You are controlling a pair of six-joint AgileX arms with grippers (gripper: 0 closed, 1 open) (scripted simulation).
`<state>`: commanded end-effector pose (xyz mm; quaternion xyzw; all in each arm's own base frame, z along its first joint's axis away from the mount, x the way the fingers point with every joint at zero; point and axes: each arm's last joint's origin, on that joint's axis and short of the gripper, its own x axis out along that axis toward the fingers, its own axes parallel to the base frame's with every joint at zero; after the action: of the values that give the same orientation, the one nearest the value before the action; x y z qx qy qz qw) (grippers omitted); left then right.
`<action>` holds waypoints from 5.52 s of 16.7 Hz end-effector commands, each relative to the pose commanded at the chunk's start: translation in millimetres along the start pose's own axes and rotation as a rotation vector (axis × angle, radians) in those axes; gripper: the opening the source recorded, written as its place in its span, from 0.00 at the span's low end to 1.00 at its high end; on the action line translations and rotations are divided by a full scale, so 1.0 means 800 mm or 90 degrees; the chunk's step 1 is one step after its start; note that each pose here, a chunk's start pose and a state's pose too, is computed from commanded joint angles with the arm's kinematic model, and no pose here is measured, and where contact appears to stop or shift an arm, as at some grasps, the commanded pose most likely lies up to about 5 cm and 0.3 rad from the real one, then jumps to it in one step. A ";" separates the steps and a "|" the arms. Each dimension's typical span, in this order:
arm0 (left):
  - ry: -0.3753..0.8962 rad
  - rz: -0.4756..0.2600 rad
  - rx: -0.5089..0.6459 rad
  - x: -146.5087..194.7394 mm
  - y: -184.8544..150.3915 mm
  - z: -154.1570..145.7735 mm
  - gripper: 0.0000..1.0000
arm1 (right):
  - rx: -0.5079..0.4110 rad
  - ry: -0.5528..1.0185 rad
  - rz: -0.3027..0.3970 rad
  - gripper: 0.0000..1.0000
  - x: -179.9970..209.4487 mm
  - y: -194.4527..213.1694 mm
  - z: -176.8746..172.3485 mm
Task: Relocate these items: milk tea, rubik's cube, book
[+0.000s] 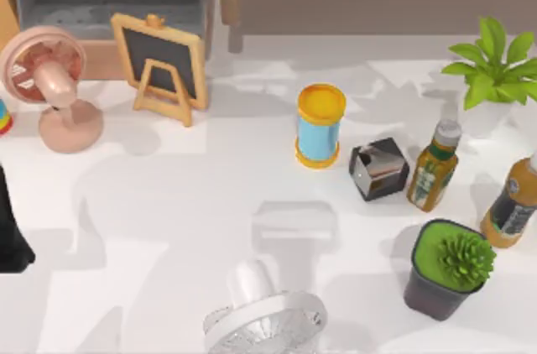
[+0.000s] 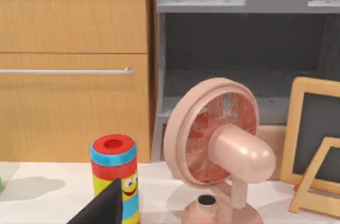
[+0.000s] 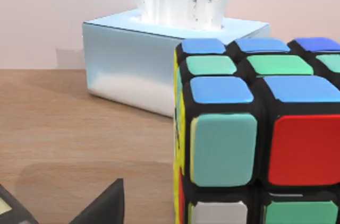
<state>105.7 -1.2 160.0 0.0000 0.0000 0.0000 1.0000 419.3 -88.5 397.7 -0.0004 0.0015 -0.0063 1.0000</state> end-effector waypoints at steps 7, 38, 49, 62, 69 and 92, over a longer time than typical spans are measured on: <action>0.000 0.000 0.000 0.000 0.000 0.000 1.00 | -0.001 -0.001 0.001 1.00 -0.033 0.016 0.008; 0.000 0.000 0.000 0.000 0.000 0.000 1.00 | 0.001 -0.002 0.008 1.00 -0.392 0.104 -0.298; -0.049 -0.016 -0.011 0.060 -0.012 0.144 1.00 | 0.001 -0.002 0.008 1.00 -0.392 0.104 -0.298; 0.009 -0.010 -0.012 0.383 -0.096 0.126 1.00 | 0.001 -0.002 0.008 1.00 -0.392 0.104 -0.298; 0.003 -0.011 -0.014 0.409 -0.109 0.110 1.00 | 0.001 -0.002 0.008 1.00 -0.392 0.104 -0.298; 0.003 -0.011 -0.014 0.447 -0.109 0.110 0.40 | 0.001 -0.002 0.008 1.00 -0.392 0.104 -0.298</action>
<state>463.3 -88.5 247.7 -0.0111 0.0024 -0.0085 0.9999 105.7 -1.2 160.0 0.0000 0.0000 0.0000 1.0000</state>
